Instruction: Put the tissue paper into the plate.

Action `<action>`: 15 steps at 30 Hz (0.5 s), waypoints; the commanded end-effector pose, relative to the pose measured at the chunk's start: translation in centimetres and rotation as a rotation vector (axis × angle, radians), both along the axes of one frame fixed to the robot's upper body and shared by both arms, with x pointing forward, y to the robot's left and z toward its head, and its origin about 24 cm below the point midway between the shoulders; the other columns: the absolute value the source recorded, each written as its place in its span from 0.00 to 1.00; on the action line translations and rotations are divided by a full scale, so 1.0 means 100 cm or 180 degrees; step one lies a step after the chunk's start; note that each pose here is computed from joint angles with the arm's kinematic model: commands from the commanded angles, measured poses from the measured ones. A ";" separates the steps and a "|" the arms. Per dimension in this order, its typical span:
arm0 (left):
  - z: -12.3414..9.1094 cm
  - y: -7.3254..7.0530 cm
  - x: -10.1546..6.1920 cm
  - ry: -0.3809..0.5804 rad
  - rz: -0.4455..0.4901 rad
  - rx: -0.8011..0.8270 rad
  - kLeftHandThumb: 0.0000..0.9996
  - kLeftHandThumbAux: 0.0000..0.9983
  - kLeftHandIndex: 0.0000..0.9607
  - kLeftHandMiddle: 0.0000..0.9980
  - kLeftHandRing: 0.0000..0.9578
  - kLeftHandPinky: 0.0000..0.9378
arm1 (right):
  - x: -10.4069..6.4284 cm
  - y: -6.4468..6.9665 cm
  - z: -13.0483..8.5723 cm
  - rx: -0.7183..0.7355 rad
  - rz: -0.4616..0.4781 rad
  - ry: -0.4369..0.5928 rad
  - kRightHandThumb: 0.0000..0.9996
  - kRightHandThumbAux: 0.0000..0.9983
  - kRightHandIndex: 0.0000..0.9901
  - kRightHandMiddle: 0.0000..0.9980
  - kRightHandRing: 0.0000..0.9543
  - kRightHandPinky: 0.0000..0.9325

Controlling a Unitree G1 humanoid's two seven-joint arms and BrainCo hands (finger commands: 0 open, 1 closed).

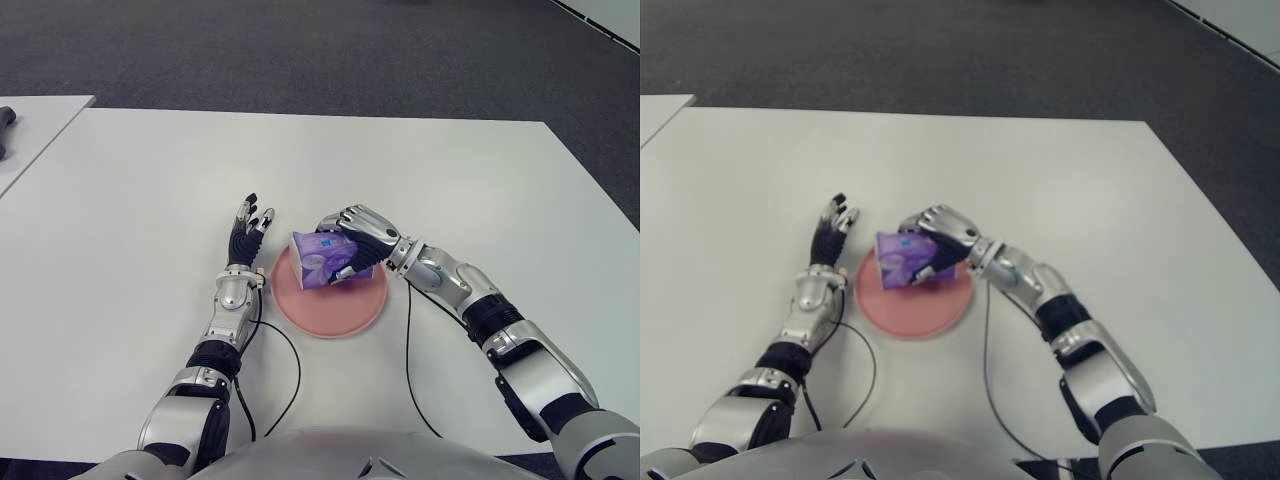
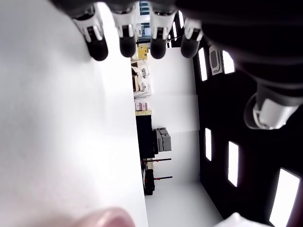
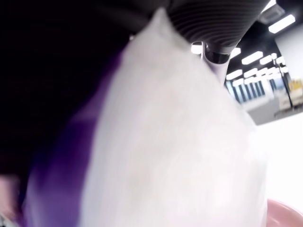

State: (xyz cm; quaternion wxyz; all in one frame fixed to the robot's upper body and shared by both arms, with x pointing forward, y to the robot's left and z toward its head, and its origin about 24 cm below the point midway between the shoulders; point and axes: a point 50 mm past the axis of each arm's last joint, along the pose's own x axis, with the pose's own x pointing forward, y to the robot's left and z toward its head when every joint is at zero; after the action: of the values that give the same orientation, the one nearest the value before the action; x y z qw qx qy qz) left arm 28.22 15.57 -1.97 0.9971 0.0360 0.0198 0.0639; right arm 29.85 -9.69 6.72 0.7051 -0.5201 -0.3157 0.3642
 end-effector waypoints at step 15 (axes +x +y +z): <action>-0.015 0.002 -0.010 0.0252 0.0007 0.0042 0.00 0.43 0.00 0.00 0.00 0.00 | -0.006 -0.015 0.004 -0.0433 0.0185 -0.0163 0.21 0.15 0.00 0.00 0.00 0.00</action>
State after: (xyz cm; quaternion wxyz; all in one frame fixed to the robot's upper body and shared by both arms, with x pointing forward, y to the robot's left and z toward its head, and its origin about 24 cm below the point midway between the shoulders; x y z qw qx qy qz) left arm 28.20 15.60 -1.96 0.9971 0.0376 0.0193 0.0634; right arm 29.66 -10.85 7.82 0.6594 -0.5580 -0.3329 0.3781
